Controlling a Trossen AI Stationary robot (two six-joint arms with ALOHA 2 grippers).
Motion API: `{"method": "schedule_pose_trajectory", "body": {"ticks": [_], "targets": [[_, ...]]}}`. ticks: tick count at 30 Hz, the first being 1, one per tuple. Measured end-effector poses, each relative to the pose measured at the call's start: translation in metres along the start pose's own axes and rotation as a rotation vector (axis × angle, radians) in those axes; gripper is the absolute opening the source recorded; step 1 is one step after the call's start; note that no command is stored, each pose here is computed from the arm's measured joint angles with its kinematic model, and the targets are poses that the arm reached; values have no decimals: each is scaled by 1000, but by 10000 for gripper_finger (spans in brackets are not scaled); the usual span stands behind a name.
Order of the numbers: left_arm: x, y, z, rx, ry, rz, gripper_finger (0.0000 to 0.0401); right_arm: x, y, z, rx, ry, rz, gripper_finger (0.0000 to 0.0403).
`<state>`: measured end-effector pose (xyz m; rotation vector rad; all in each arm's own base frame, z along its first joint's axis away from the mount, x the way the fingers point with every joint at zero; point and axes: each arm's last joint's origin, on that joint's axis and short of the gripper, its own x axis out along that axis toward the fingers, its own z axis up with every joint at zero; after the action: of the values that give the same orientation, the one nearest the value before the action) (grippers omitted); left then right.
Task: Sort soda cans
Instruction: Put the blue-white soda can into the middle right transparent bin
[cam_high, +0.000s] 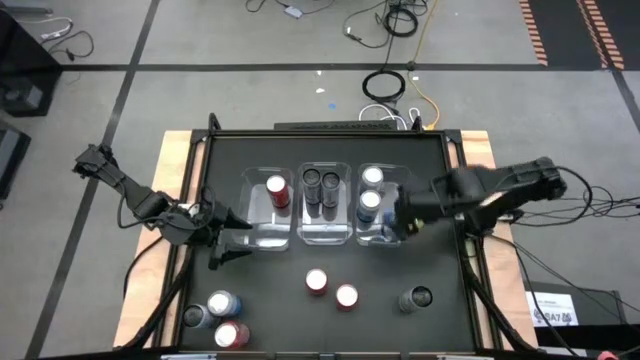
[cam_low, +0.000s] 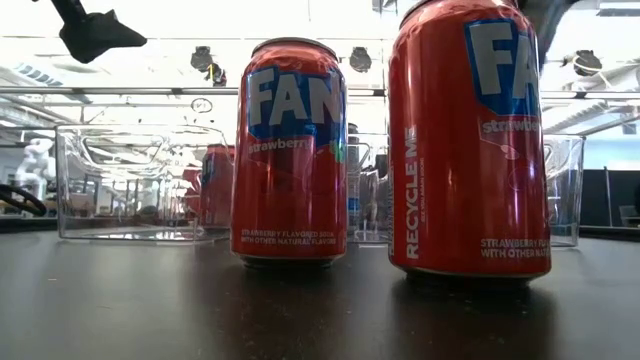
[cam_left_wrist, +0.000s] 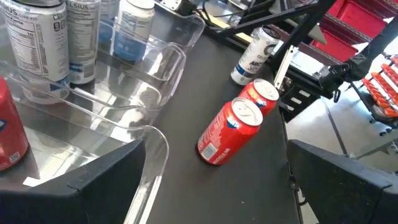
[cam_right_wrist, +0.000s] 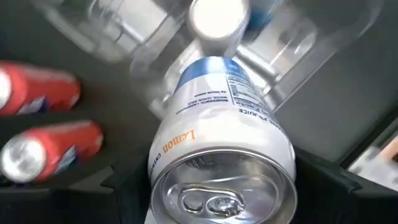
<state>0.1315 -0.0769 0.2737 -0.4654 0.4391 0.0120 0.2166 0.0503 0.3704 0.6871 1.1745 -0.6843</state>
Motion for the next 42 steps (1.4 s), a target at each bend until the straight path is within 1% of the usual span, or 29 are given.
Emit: {"method": "schedule_pose_trajectory", "body": {"ticks": [3, 5, 8, 12, 16, 20, 22, 25, 27, 33, 37, 42], "targets": [[0, 0, 1, 5, -16, 15, 399, 3, -16, 23, -23, -4, -47, 283], [0, 1, 1, 0, -38, 39, 399, 9, -25, 39, -42, 19, -77, 283], [0, 1, 2, 6, -47, 44, 399, 19, -37, 61, -74, 57, -102, 283], [0, 1, 2, 88, -56, 58, 399, 33, -53, 87, -72, 96, -149, 283], [0, 2, 3, 105, -88, 100, 399, 49, -66, 108, -103, 144, -193, 283], [0, 3, 3, 102, -92, 105, 399, 67, -74, 123, -136, 204, -203, 283], [0, 3, 3, 101, -93, 105, 399, 80, -77, 128, -154, 229, -172, 283], [0, 3, 3, 101, -93, 107, 399, 97, -80, 130, -156, 228, -164, 283], [0, 3, 3, 101, -94, 107, 399, 109, -82, 127, -156, 242, -150, 283], [0, 3, 3, 101, -93, 108, 399, 146, -90, 115, -156, 273, -159, 283], [0, 3, 3, 106, -91, 109, 399, 155, -91, 114, -156, 252, -157, 287], [0, 3, 3, 111, -89, 111, 399, 152, -89, 118, -150, 224, -150, 321]]}}
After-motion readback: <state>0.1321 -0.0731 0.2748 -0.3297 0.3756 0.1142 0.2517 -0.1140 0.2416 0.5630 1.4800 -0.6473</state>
